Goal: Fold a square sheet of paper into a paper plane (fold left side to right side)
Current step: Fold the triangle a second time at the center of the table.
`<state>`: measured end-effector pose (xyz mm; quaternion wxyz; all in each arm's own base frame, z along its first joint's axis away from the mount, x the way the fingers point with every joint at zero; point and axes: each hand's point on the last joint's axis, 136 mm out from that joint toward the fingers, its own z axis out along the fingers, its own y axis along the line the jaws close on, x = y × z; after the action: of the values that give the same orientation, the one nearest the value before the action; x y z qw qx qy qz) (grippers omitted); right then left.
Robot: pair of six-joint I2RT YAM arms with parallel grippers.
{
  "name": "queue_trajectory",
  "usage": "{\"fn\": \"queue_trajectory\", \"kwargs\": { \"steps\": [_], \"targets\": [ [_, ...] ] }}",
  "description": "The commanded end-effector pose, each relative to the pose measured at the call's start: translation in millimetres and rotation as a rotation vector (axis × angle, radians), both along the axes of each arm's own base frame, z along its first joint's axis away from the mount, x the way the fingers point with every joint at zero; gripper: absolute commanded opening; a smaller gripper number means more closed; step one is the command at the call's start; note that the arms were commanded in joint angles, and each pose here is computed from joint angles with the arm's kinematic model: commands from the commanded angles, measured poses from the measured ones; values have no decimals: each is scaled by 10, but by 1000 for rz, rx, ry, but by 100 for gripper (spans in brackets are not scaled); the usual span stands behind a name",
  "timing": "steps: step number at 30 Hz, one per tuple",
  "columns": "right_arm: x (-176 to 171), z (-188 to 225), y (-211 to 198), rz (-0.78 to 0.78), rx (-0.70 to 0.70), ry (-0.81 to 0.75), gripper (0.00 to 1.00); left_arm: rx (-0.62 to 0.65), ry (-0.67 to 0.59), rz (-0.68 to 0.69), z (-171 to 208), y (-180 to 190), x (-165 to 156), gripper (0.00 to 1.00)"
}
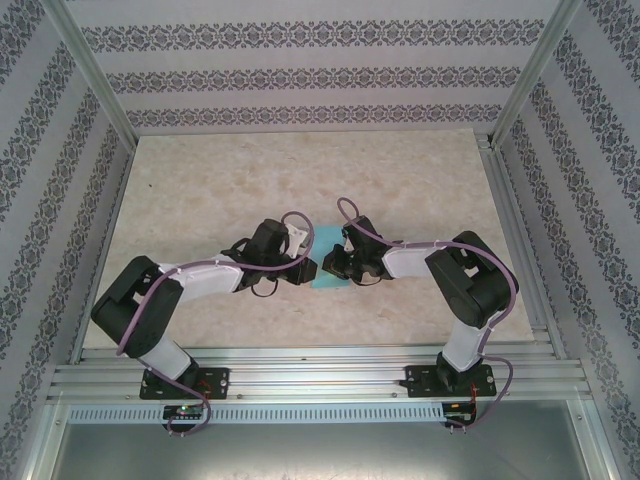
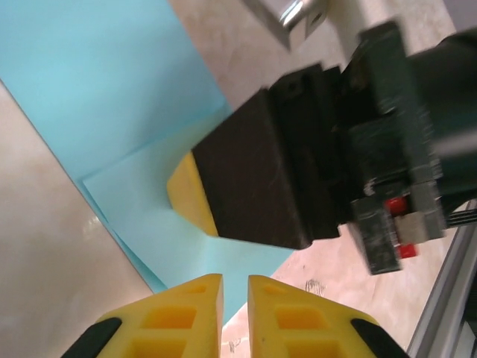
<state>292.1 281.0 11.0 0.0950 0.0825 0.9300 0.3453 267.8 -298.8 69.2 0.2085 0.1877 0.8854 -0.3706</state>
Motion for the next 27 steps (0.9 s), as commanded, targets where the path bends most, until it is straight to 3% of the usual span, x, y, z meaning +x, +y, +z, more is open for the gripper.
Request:
{"fn": "queue_trajectory", "kwargs": {
  "steps": [1, 27],
  "targets": [
    [-312, -392, -223, 17, -141, 99, 9, -73, 65, 6, 43, -100, 13, 15],
    [-315, -392, -227, 19, -145, 103, 10, 68, 194, 14, -589, 77, -170, 11]
  ]
}}
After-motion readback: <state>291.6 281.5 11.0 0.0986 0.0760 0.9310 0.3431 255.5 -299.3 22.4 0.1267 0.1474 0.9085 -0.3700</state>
